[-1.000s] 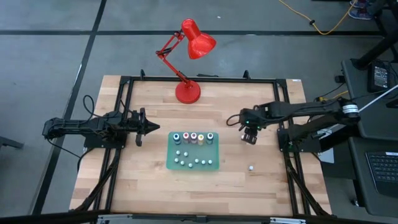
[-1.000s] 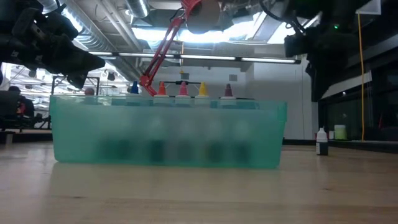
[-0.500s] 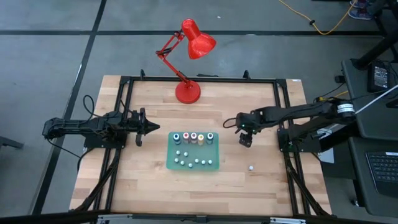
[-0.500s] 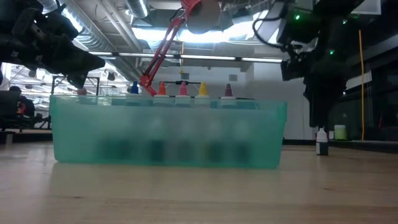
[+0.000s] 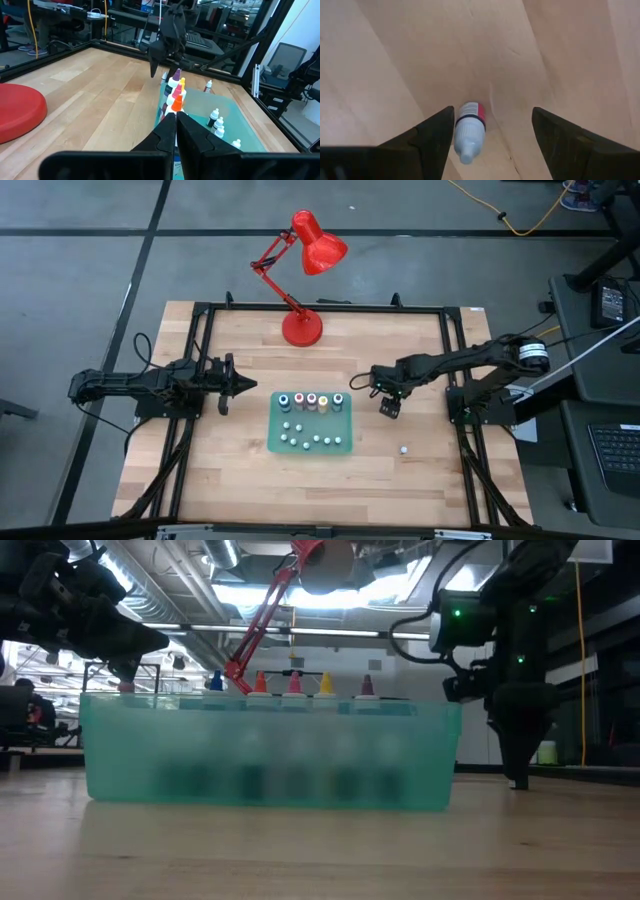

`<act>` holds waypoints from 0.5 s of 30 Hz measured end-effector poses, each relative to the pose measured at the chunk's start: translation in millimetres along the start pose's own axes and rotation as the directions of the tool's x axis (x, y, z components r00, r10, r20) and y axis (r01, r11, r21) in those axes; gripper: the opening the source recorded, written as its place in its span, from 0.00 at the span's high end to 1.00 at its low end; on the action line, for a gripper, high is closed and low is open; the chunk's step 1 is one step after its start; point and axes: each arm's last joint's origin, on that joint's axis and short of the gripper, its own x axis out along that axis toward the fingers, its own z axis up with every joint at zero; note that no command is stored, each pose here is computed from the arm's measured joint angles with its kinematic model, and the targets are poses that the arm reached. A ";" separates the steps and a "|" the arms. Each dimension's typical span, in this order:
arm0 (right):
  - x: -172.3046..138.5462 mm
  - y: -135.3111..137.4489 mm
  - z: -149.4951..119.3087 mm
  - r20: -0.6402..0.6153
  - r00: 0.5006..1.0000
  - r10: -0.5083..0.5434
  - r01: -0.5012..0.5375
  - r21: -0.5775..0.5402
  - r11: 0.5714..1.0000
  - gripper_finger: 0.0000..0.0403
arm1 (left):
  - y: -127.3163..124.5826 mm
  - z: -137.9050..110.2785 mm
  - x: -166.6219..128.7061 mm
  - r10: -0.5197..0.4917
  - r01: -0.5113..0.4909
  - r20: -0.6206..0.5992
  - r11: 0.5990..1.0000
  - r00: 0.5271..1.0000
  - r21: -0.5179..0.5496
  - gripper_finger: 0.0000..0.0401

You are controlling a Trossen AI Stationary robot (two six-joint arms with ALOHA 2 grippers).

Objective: Pick & Place food coloring
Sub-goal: Put the small pink bottle into the green bin

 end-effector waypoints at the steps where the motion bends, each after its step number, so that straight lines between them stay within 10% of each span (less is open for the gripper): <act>1: 0.1 0.1 0.1 0.001 1.000 0.000 0.000 0.000 1.000 0.34 | 0.0 0.0 0.0 0.000 0.000 0.000 1.000 1.000 0.000 0.97; 15: 0.4 1.6 -0.5 -0.020 0.999 0.049 -0.049 0.007 0.999 0.56 | 0.0 0.0 0.0 0.000 0.000 0.000 1.000 1.000 0.000 0.97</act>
